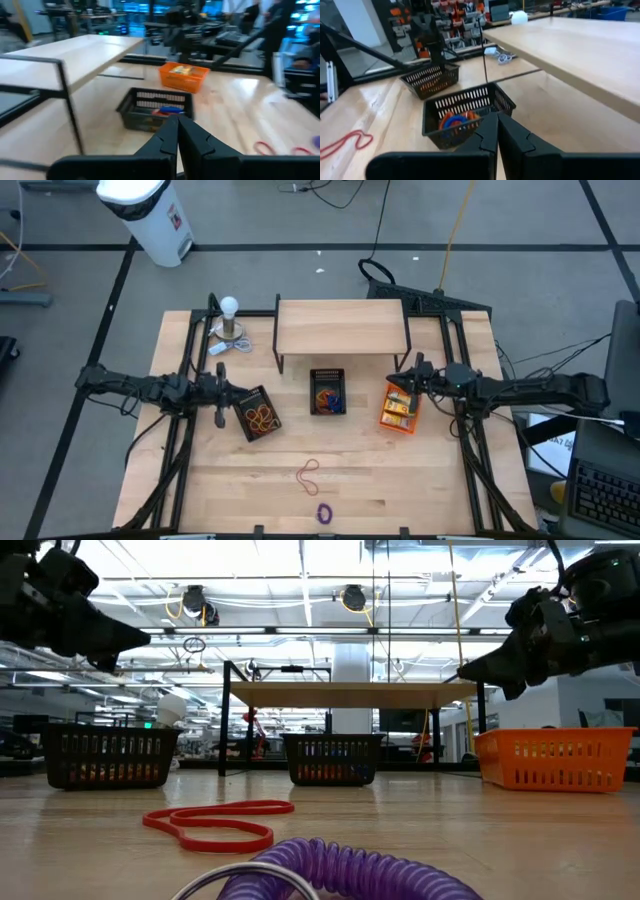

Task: Pick & Place Office Desk Supplies
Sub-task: Put the violet spring keychain into the right black basket

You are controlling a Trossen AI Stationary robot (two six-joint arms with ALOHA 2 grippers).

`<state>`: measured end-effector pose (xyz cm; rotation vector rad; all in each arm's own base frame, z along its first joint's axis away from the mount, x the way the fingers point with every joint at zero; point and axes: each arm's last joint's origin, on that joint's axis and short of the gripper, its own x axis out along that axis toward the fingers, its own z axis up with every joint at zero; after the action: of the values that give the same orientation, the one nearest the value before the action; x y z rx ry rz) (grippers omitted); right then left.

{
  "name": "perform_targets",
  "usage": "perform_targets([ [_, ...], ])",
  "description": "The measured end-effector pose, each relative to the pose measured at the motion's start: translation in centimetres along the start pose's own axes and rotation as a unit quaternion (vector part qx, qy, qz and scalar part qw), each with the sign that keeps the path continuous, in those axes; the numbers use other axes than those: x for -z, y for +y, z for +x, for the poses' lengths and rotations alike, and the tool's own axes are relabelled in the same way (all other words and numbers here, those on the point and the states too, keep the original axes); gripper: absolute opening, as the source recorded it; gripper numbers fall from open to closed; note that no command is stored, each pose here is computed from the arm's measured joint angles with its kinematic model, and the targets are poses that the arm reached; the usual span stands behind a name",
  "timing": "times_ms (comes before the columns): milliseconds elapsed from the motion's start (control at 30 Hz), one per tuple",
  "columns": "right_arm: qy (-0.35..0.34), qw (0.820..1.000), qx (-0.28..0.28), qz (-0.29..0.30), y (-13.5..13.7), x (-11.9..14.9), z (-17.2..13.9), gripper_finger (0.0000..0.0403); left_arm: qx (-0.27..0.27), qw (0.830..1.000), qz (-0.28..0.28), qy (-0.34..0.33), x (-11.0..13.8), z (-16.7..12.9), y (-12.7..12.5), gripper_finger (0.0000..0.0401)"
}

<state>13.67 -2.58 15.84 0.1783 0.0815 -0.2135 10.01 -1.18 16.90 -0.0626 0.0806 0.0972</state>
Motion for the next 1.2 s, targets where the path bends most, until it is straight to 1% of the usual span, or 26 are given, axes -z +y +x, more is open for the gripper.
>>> perform_targets([
  [67,-0.005,1.0,-0.001,0.0,0.1,-0.1,0.1,0.0004,-0.02,1.0,0.0,-0.001,0.0,0.0,0.1,0.001],
  [133,0.021,1.0,0.01,-0.004,0.2,0.2,0.4,0.0004,-0.031,1.0,0.0,-0.001,0.0,0.0,0.2,0.001],
  [200,0.031,0.999,0.014,-0.021,0.9,-0.7,1.0,0.0004,-0.034,0.999,0.001,-0.001,0.0,0.0,0.2,0.001],
  [300,0.037,0.998,-0.006,-0.053,2.4,-2.5,2.3,0.0004,-0.036,0.999,-0.01,-0.002,0.0,0.0,0.2,0.001],
  [500,0.114,0.986,-0.069,-0.098,6.7,-4.9,6.3,0.0004,-0.036,0.999,-0.026,0.001,0.1,0.0,0.2,0.001],
  [600,0.171,0.972,-0.096,-0.129,9.2,-4.7,8.8,0.0004,-0.036,0.999,-0.032,0.001,0.1,0.0,0.2,0.001],
  [700,0.199,0.957,-0.125,-0.17,11.8,-4.4,11.1,0.0004,-0.039,0.999,-0.038,0.001,0.1,0.0,0.2,0.001],
  [767,0.204,0.95,-0.14,-0.189,13.2,-4.2,12.4,0.0004,-0.056,0.997,-0.045,-0.002,0.1,0.0,0.3,0.001],
  [833,0.211,0.945,-0.149,-0.199,14.2,-3.8,13.6,0.0004,-0.09,0.994,-0.061,-0.008,0.0,0.0,0.5,0.001],
  [900,0.212,0.941,-0.177,-0.194,15.1,-3.6,14.6,0.0004,-0.12,0.99,-0.07,-0.015,0.0,-0.1,0.7,0.001],
  [967,0.213,0.938,-0.211,-0.177,15.8,-3.5,15.5,0.0004,-0.136,0.988,-0.071,-0.018,0.0,-0.1,0.8,0.001],
  [1067,0.212,0.935,-0.239,-0.151,16.8,-3.0,16.5,0.0004,-0.142,0.987,-0.076,-0.019,0.0,-0.1,0.8,0.001],
  [1200,0.213,0.929,-0.257,-0.159,18.5,-2.0,17.0,0.0004,-0.141,0.986,-0.088,-0.021,0.0,-0.1,0.8,0.001],
])
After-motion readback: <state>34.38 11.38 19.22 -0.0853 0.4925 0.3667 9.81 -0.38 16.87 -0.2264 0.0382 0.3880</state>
